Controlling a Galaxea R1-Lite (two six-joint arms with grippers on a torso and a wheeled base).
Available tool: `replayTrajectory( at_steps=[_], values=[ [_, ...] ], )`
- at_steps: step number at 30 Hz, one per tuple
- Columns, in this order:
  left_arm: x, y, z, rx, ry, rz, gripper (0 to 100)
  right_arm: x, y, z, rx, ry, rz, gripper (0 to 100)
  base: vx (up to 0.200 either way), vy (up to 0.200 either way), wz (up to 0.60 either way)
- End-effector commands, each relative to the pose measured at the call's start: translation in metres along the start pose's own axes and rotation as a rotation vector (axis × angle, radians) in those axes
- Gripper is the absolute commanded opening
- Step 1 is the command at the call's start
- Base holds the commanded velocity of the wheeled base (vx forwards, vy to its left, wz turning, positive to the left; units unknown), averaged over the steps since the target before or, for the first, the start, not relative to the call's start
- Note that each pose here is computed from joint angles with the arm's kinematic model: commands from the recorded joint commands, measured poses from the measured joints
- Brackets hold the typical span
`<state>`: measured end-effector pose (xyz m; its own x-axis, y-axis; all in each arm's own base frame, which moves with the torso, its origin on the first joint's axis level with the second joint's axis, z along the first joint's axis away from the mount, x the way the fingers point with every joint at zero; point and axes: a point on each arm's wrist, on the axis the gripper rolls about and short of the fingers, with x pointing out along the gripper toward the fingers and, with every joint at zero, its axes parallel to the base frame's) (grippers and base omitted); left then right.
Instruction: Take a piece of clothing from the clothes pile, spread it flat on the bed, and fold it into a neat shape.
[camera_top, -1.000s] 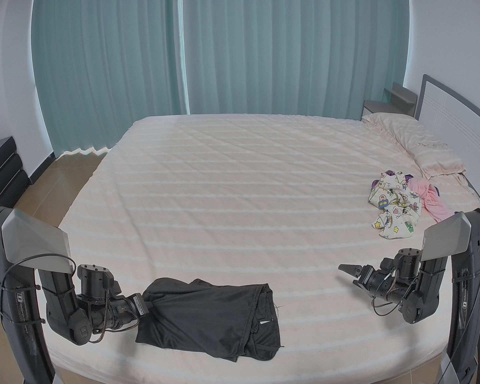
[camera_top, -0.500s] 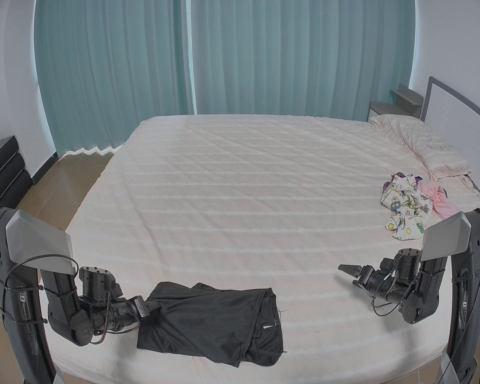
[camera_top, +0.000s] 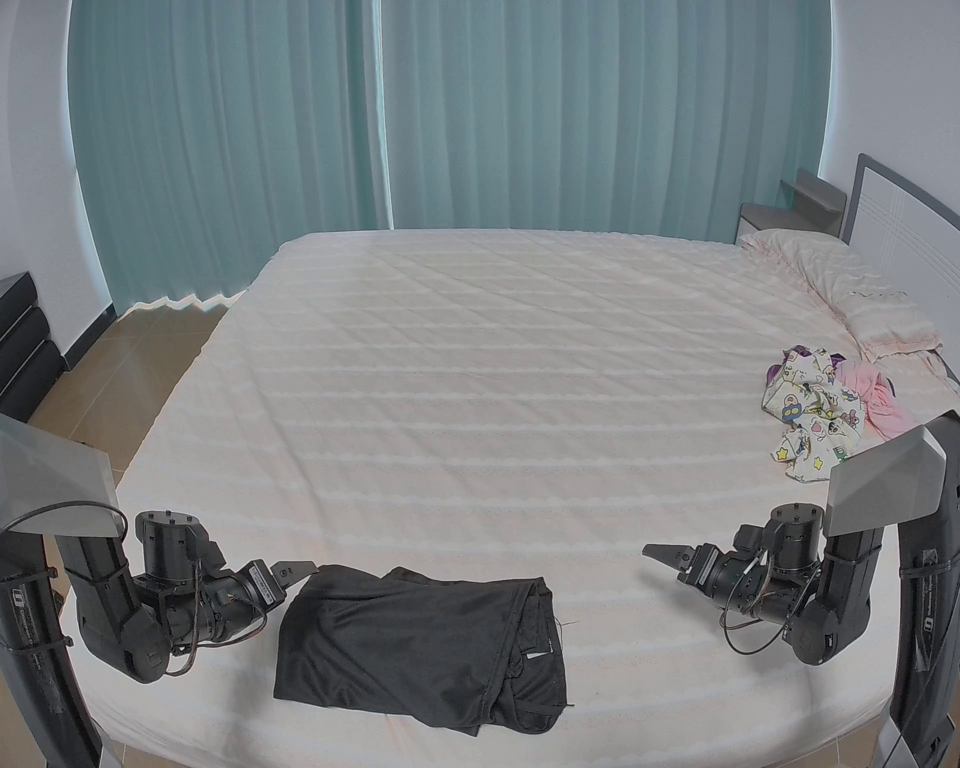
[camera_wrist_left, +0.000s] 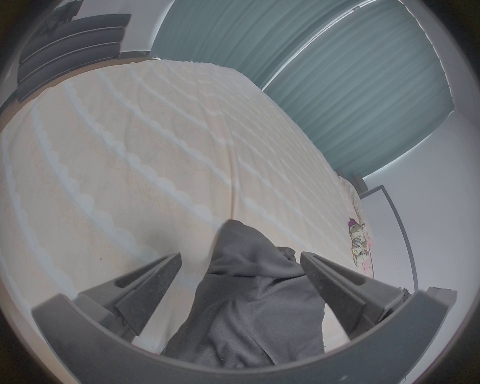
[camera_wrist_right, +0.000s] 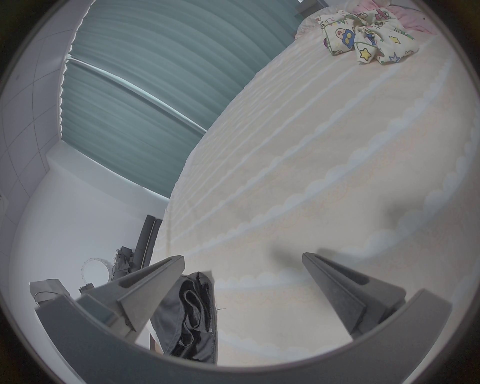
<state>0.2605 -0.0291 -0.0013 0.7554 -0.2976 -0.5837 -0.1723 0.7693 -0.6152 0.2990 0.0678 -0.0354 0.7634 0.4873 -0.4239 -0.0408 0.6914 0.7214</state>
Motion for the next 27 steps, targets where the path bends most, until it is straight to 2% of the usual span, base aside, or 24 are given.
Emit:
replayTrajectory(
  at_steps=[1, 8, 17, 23, 27],
  values=[
    [-0.001, 0.000, 0.002, -0.002, -0.009, -0.004, 100, -0.001, 0.007, -0.005, -0.011, 0.009, 0.016, 100, 0.000, 0.000, 0.00],
    [0.001, 0.001, 0.001, -0.004, -0.003, 0.001, 100, -0.001, 0.009, -0.011, -0.016, 0.030, 0.014, 100, -0.171, 0.000, 0.00],
    [0.001, -0.002, 0.004, -0.005, -0.018, -0.010, 100, -0.001, 0.010, -0.012, -0.020, 0.035, 0.017, 100, 0.000, 0.000, 0.00],
    [0.002, 0.008, 0.013, -0.038, -0.044, -0.006, 100, 0.003, 0.039, -0.035, -0.073, 0.069, 0.052, 100, 0.000, 0.200, 0.00],
    [-0.002, 0.014, 0.016, -0.049, -0.023, -0.035, 100, 0.010, 0.060, -0.052, -0.056, 0.067, 0.074, 100, 0.000, 0.200, 0.00]
  ],
)
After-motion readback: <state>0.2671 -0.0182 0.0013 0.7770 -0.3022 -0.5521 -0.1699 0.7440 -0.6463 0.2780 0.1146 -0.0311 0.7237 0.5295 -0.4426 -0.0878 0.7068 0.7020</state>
